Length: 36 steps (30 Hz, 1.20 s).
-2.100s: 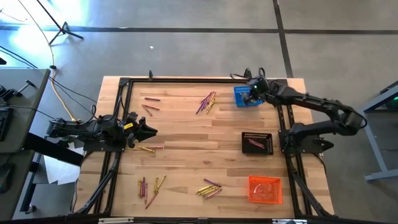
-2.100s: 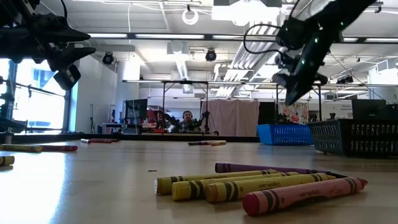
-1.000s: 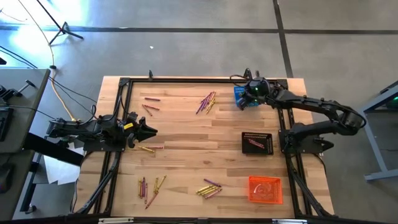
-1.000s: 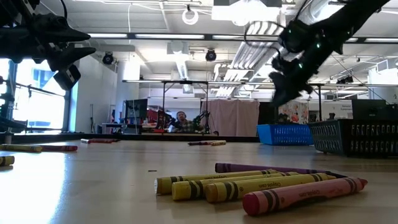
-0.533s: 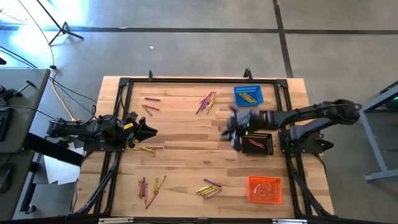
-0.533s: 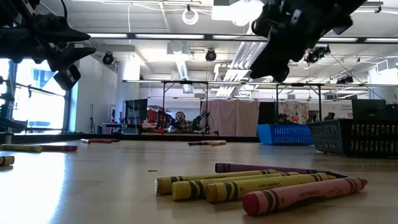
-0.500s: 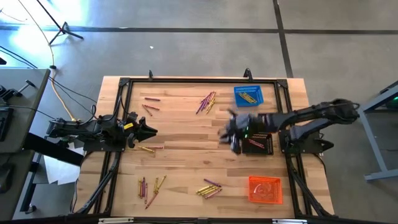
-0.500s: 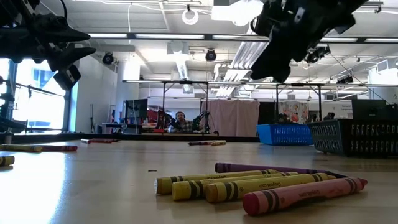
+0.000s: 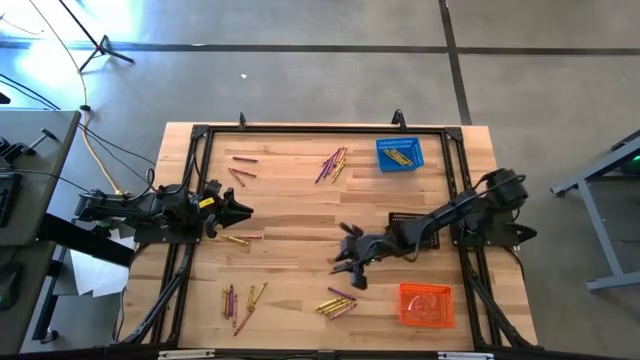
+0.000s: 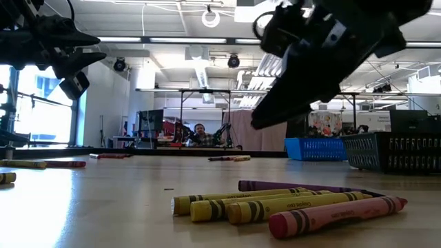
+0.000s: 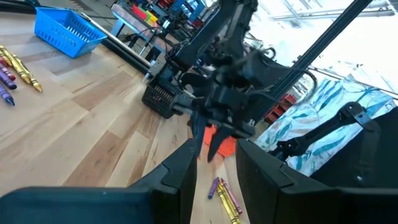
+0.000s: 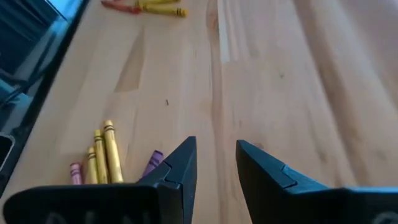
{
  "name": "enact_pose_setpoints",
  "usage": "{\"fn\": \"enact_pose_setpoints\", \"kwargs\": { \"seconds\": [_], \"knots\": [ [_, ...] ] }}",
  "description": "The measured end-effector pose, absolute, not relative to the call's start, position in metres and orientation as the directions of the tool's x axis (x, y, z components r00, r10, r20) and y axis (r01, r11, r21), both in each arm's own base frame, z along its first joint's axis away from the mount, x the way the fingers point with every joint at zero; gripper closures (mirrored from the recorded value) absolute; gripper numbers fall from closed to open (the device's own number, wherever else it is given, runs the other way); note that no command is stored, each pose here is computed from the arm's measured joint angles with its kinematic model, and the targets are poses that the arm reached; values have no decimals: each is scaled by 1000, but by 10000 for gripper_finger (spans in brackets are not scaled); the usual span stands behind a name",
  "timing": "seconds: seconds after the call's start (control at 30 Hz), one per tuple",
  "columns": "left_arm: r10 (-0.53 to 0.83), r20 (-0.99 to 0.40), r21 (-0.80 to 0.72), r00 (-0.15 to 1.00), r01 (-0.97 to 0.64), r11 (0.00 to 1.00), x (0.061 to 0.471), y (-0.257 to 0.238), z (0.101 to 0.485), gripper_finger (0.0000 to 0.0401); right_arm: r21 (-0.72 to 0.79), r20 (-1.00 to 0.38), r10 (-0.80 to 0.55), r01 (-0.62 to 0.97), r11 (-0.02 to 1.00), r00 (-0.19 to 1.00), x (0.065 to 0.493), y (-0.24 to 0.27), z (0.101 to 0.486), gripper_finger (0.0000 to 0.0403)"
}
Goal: Sort crayons
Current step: Put the violet crayon into the orange bin
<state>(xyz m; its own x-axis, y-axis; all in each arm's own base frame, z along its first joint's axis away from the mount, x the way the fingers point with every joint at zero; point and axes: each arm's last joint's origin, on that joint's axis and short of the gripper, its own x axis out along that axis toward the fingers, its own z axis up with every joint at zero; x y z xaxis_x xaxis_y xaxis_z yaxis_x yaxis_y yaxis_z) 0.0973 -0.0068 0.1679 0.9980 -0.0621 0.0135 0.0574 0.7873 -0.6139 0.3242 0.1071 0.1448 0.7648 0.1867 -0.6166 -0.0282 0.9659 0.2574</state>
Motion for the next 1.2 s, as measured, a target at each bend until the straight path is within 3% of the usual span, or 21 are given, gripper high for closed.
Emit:
{"fn": "enact_pose_setpoints", "kwargs": {
  "seconds": [0.17, 0.33, 0.4, 1.2],
  "knots": [
    [-63, 14, -614, 998, 58, 787, 97, -7, 168, 302, 188, -782, 139, 17, 982, 607, 353, 124, 145, 307],
    [-62, 15, -614, 998, 58, 787, 97, -7, 168, 302, 209, -904, 71, 289, 934, 422, 374, 133, 147, 307],
    [-63, 13, -614, 998, 58, 787, 97, -7, 168, 302, 205, -920, 68, 329, 922, 385, 381, 138, 148, 307],
    [-63, 14, -614, 998, 58, 787, 97, -7, 168, 302, 171, -933, 51, 313, 934, 357, 376, 192, 151, 307]
  ]
}}
